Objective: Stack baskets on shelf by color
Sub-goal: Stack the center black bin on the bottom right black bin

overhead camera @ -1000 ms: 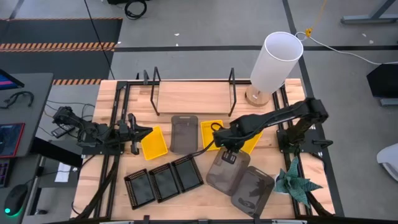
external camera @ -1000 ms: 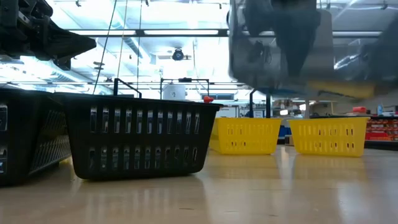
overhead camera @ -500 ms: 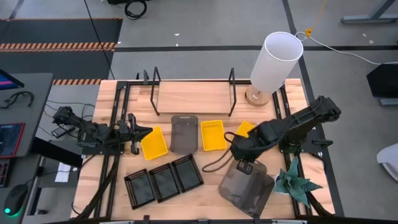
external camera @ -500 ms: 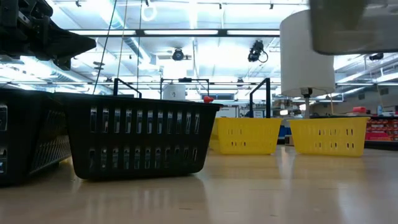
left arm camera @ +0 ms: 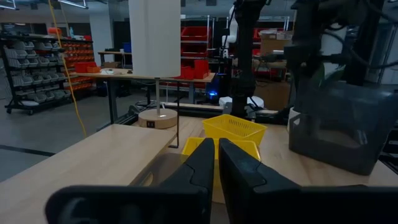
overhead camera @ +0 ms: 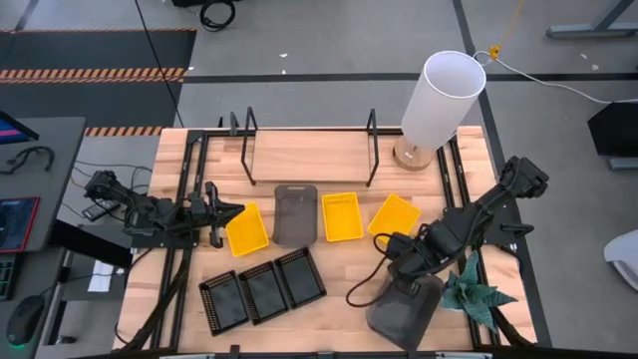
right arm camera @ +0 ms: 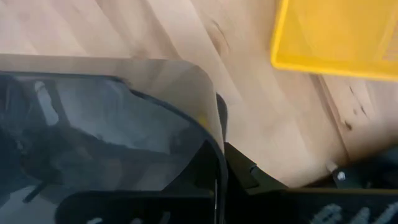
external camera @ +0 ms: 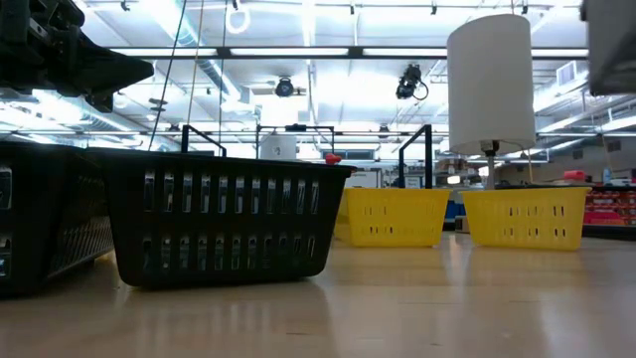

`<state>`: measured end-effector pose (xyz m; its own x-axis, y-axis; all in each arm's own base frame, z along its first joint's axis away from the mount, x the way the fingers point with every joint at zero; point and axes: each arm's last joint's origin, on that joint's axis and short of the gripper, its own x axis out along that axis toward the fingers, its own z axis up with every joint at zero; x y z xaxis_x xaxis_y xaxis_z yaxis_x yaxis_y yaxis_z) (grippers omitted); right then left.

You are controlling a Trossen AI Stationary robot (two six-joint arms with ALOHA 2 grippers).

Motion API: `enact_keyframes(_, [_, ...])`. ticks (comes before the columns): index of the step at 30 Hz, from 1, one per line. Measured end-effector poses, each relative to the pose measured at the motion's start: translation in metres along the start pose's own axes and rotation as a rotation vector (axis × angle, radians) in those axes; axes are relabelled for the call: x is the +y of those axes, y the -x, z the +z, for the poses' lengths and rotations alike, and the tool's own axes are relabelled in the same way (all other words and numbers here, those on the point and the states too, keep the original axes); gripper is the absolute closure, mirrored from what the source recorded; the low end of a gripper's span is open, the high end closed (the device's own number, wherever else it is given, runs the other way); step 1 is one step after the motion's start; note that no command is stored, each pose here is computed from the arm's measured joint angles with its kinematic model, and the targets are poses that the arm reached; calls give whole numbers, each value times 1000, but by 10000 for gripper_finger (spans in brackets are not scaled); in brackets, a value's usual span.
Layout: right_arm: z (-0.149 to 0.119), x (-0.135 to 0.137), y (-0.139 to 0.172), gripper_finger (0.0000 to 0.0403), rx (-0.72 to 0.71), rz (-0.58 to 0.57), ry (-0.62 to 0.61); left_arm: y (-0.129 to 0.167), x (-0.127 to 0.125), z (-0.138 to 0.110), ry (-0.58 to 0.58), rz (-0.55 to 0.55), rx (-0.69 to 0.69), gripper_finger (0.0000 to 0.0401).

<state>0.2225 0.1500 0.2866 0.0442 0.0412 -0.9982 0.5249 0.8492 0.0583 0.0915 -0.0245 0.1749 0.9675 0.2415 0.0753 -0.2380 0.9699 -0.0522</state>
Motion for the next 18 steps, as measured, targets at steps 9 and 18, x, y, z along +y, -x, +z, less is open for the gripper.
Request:
enact_keyframes(9, [-8,-1,-20,398,81,-3,-29,0,0,0,0,0,0,362])
enact_keyframes(18, [-9,0,-27,381,115,13,-45,0,0,0,0,0,0,373])
